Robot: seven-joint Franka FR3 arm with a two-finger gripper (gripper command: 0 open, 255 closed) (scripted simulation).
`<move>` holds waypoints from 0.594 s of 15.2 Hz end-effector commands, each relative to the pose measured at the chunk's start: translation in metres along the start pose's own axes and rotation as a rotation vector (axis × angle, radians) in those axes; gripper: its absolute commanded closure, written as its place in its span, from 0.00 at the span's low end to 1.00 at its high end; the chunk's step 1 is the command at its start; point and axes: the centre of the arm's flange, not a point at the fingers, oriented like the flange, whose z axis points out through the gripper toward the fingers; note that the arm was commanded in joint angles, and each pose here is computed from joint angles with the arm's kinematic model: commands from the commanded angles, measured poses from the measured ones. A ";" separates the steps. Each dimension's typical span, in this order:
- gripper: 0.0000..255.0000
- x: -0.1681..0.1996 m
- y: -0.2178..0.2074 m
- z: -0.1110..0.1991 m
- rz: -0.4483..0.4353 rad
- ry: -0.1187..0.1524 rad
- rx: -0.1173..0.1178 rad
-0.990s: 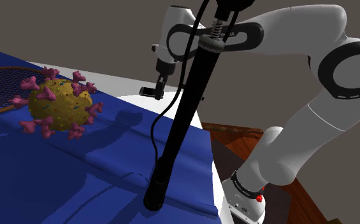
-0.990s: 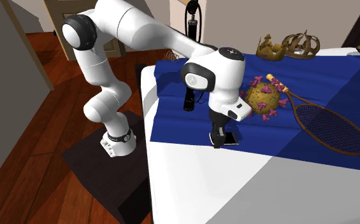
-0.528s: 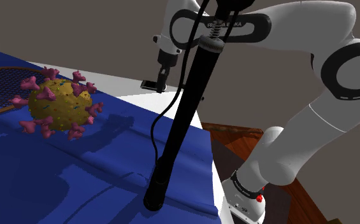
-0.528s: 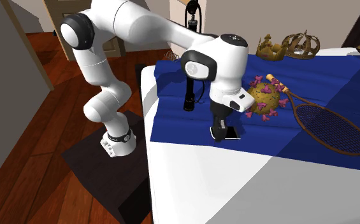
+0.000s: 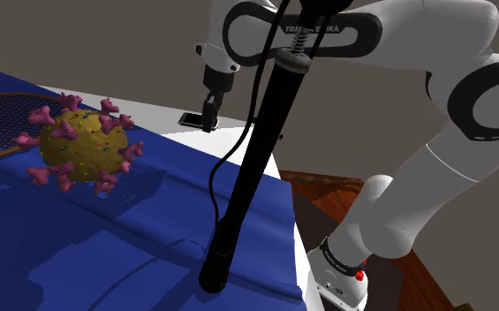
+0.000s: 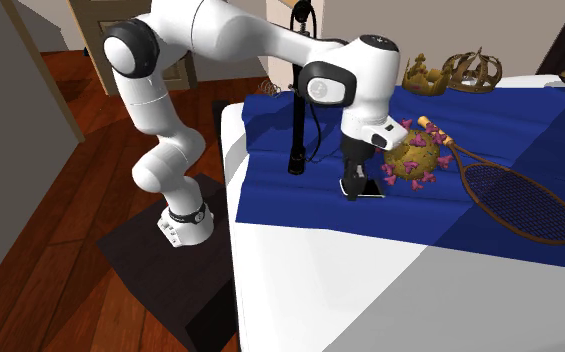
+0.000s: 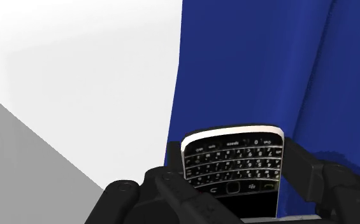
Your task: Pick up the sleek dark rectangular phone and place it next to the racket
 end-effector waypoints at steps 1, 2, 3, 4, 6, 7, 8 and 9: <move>1.00 0.011 -0.024 0.001 0.001 0.000 0.000; 1.00 0.017 -0.036 0.002 0.001 0.000 0.000; 1.00 0.023 -0.047 0.002 0.001 0.000 0.000; 1.00 0.029 -0.059 0.002 0.001 0.000 0.000; 1.00 0.041 -0.083 0.002 0.001 0.000 0.000; 1.00 0.047 -0.095 0.003 0.001 0.000 0.000; 1.00 0.053 -0.106 0.003 0.001 0.000 0.000; 1.00 0.059 -0.118 0.003 0.001 0.000 0.000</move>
